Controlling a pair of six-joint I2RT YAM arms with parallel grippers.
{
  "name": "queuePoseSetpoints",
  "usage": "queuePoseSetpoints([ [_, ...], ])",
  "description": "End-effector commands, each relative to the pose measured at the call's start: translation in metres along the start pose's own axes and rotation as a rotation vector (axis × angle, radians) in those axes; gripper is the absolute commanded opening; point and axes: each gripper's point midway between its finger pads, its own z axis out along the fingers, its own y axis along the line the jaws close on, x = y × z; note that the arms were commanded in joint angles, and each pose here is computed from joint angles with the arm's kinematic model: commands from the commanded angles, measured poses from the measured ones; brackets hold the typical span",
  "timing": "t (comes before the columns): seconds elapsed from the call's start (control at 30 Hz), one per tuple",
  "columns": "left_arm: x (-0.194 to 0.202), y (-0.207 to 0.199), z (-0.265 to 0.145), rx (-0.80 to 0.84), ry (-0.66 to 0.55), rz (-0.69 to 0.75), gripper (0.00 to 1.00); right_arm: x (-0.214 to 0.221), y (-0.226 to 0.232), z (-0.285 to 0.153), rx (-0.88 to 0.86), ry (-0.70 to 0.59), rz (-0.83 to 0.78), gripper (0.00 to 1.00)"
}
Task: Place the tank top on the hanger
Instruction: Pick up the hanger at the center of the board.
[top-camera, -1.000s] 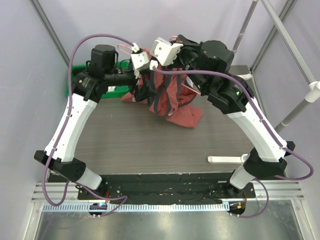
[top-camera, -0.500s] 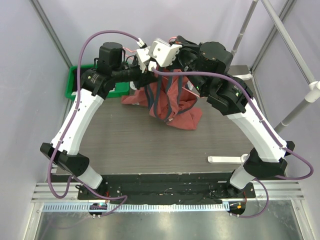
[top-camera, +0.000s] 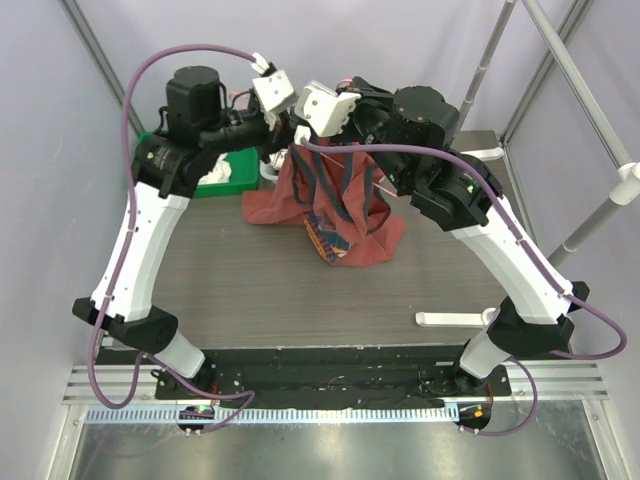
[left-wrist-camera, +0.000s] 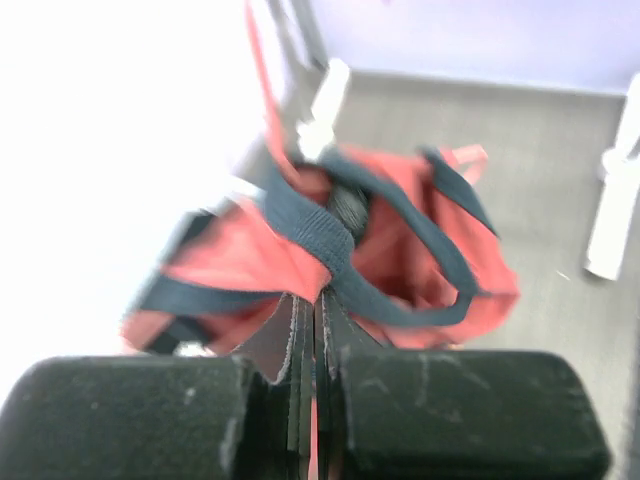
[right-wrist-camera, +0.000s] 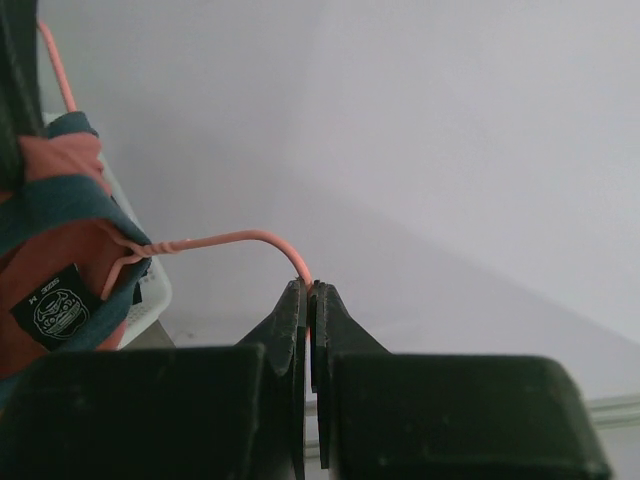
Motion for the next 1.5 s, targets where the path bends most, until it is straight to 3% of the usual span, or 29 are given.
queuePoseSetpoints([
  [0.0,-0.061,0.011,-0.039,-0.120,-0.117,0.154,0.00,-0.001,-0.022,-0.016,0.058,-0.012,0.049,0.01],
  [0.17,-0.062,0.023,-0.044,-0.186,-0.092,0.220,0.00,-0.006,-0.024,-0.018,0.043,-0.037,0.071,0.01],
  [0.47,-0.022,0.040,-0.041,-0.247,0.062,0.289,0.01,-0.017,-0.046,-0.030,0.073,-0.087,0.090,0.01],
  [0.7,-0.024,0.054,-0.040,-0.316,0.068,0.310,0.04,-0.020,-0.040,-0.030,0.045,-0.100,0.103,0.01],
  [0.77,-0.027,0.056,-0.041,-0.331,0.058,0.301,0.24,-0.019,-0.035,-0.028,0.033,-0.096,0.102,0.01],
  [0.8,-0.027,0.057,-0.041,-0.333,0.059,0.299,0.58,-0.019,-0.034,-0.028,0.029,-0.096,0.102,0.01],
  [0.9,-0.031,0.055,-0.044,-0.337,0.047,0.298,0.99,-0.019,-0.032,-0.026,0.024,-0.095,0.094,0.01],
  [1.2,-0.053,0.054,-0.060,-0.358,0.014,0.349,1.00,-0.014,-0.023,-0.023,0.002,-0.069,0.070,0.01],
  [1.47,-0.011,0.020,-0.039,-0.118,0.109,0.376,1.00,-0.007,0.009,-0.015,-0.102,-0.031,0.012,0.01],
])
